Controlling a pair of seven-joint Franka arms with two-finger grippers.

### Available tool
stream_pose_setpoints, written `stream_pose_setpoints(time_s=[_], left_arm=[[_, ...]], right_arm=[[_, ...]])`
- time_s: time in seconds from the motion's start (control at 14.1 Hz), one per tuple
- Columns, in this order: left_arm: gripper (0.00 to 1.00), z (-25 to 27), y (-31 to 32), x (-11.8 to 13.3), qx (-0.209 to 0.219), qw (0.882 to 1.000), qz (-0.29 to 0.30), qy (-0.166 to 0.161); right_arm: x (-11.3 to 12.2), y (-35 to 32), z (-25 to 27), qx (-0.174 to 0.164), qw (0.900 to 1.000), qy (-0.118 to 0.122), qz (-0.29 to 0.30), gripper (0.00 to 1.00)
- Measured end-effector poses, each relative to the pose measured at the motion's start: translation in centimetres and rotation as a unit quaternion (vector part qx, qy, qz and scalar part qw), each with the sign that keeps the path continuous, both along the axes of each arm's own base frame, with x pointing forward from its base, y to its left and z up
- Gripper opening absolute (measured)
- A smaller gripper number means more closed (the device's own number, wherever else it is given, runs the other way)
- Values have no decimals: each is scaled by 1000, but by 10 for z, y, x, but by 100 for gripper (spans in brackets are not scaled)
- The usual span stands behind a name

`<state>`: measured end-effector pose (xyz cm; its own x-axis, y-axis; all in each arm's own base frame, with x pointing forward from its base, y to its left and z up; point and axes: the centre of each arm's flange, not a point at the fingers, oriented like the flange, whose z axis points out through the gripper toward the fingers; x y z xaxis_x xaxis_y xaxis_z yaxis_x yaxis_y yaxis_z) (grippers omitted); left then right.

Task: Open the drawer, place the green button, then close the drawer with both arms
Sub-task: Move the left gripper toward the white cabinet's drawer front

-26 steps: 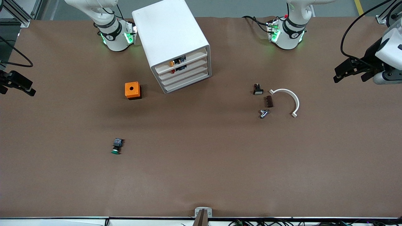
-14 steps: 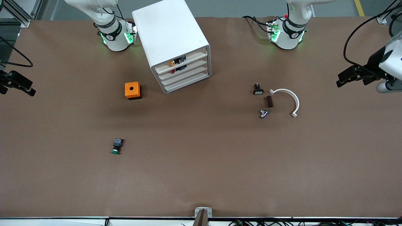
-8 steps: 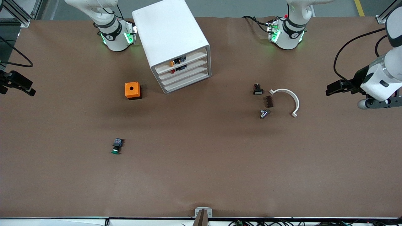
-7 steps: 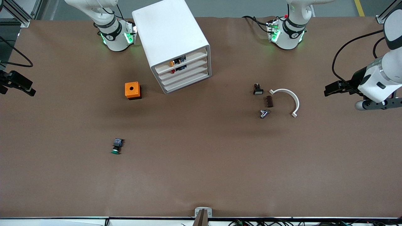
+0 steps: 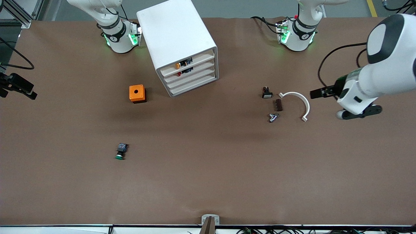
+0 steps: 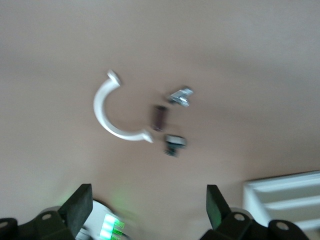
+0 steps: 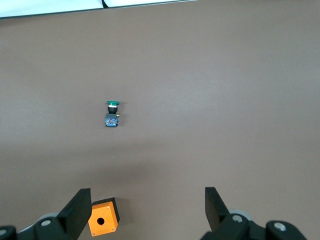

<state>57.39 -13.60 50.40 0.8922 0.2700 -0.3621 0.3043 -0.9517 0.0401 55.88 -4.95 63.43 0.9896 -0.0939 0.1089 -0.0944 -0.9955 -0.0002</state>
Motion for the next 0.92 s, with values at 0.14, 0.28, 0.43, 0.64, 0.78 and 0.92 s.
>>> stream_pose_setpoints(time_s=[0.14, 0.28, 0.43, 0.64, 0.78, 0.92], left_arm=[[100, -21, -32, 8, -12, 996, 80, 47], [100, -48, -61, 12, -11, 984, 147, 101], [100, -77, -87, 16, 2, 966, 208, 153], [100, -121, -123, 17, 27, 929, 287, 234], [100, -147, -148, 16, 50, 898, 334, 283], [100, -174, -173, 13, 80, 861, 379, 330]], right_arm=[[0, 0, 0, 0, 1000, 0, 0, 100], [0, 0, 0, 0, 1000, 0, 0, 100], [0, 0, 0, 0, 1000, 0, 0, 100], [0, 0, 0, 0, 1000, 0, 0, 100], [0, 0, 0, 0, 1000, 0, 0, 100], [0, 1, 0, 0, 1000, 0, 0, 100]])
